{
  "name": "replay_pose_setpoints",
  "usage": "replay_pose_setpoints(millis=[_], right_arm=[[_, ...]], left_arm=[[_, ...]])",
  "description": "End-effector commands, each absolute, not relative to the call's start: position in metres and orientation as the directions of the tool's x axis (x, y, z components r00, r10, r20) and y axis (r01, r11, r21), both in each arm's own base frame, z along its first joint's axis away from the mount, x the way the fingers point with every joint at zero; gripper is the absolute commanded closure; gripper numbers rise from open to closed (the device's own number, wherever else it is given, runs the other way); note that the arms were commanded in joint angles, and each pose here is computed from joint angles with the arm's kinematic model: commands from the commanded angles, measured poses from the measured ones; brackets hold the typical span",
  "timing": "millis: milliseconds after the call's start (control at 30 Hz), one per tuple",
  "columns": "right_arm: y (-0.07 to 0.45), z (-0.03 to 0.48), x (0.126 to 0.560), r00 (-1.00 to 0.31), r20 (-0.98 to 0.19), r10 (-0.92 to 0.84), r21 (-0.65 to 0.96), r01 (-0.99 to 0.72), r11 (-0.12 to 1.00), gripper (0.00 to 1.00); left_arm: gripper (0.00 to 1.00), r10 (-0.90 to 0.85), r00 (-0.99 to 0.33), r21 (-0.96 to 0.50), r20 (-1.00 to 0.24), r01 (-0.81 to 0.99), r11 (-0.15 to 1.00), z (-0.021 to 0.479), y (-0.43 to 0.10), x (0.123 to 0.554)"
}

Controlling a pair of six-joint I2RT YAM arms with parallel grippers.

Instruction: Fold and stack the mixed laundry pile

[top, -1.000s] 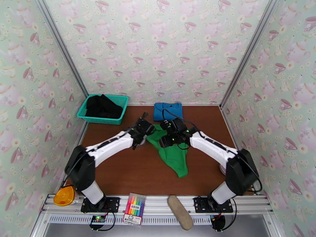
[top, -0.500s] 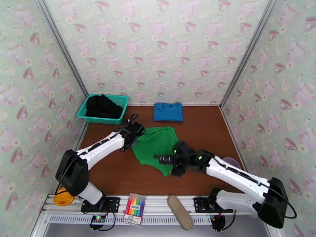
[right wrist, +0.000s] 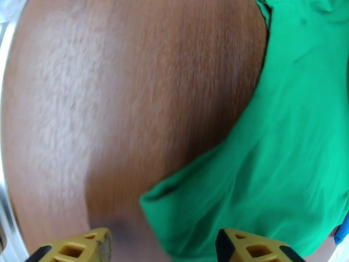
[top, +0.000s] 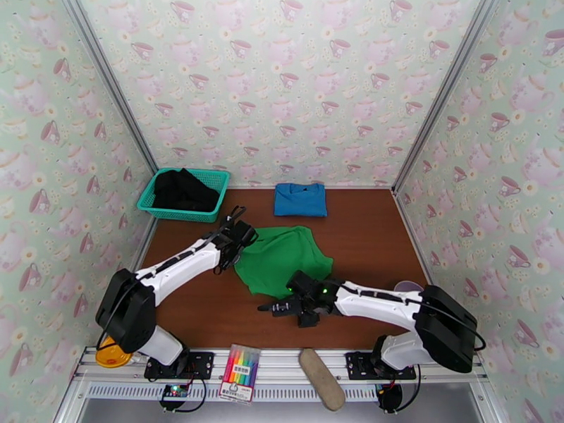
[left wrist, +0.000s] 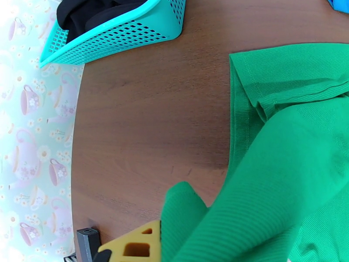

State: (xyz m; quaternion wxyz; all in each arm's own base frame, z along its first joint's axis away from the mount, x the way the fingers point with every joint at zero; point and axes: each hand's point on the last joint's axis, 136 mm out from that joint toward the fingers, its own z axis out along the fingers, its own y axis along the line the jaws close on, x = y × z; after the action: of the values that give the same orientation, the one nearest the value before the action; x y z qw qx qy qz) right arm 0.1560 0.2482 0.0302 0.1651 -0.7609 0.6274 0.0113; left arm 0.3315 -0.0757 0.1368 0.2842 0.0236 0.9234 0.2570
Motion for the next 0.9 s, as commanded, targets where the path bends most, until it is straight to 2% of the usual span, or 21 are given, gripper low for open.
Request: replay_pose_setpoints(millis=[0, 33, 100, 133, 167, 267, 333, 500, 600, 700, 867], right_arm=[[0.256, 0.022, 0.16, 0.206, -0.224, -0.953, -0.257, -0.955, -0.146, 0.42], [0.257, 0.02, 0.16, 0.203, -0.222, -0.954, -0.255, -0.956, -0.144, 0.46], [0.259, 0.016, 0.162, 0.195, -0.21, -0.958, -0.259, -0.956, -0.138, 0.65], [0.259, 0.016, 0.165, 0.189, -0.2, -0.961, -0.269, -0.954, -0.131, 0.79], [0.258, 0.019, 0.17, 0.182, -0.189, -0.965, -0.285, -0.95, -0.123, 0.98], [0.254, 0.046, 0.184, 0.165, -0.183, -0.969, -0.364, -0.927, -0.09, 1.0], [0.251, 0.087, 0.197, 0.146, -0.251, -0.957, -0.445, -0.895, -0.02, 1.0], [0.217, 0.233, 0.223, 0.16, -0.498, -0.852, -0.652, -0.717, 0.247, 1.0], [0.179, 0.312, 0.232, 0.148, -0.617, -0.773, -0.679, -0.597, 0.428, 1.0], [0.152, 0.352, 0.239, 0.125, -0.639, -0.759, -0.695, -0.517, 0.5, 1.0], [0.124, 0.401, 0.257, 0.091, -0.665, -0.742, -0.705, -0.404, 0.583, 1.0]], left_arm=[[1.0, 0.167, -0.825, 0.444, -0.54, -0.11, 0.889, 0.14, -0.076, 0.333], [1.0, 0.163, -0.826, 0.437, -0.54, -0.11, 0.893, 0.139, -0.077, 0.333], [1.0, 0.156, -0.826, 0.424, -0.541, -0.108, 0.899, 0.138, -0.077, 0.333], [1.0, 0.155, -0.828, 0.42, -0.539, -0.104, 0.902, 0.137, -0.077, 0.332], [1.0, 0.154, -0.828, 0.416, -0.539, -0.103, 0.903, 0.138, -0.076, 0.332], [1.0, 0.151, -0.823, 0.405, -0.548, -0.103, 0.909, 0.145, -0.073, 0.33], [1.0, 0.146, -0.814, 0.393, -0.563, -0.108, 0.913, 0.157, -0.069, 0.329], [1.0, 0.143, -0.749, 0.323, -0.647, -0.099, 0.941, 0.212, -0.065, 0.323], [1.0, 0.154, -0.685, 0.253, -0.712, -0.045, 0.967, 0.255, -0.073, 0.318], [1.0, 0.188, -0.619, 0.214, -0.762, 0.033, 0.976, 0.301, -0.08, 0.308], [1.0, 0.28, -0.507, 0.229, -0.815, 0.163, 0.96, 0.374, -0.083, 0.285]])
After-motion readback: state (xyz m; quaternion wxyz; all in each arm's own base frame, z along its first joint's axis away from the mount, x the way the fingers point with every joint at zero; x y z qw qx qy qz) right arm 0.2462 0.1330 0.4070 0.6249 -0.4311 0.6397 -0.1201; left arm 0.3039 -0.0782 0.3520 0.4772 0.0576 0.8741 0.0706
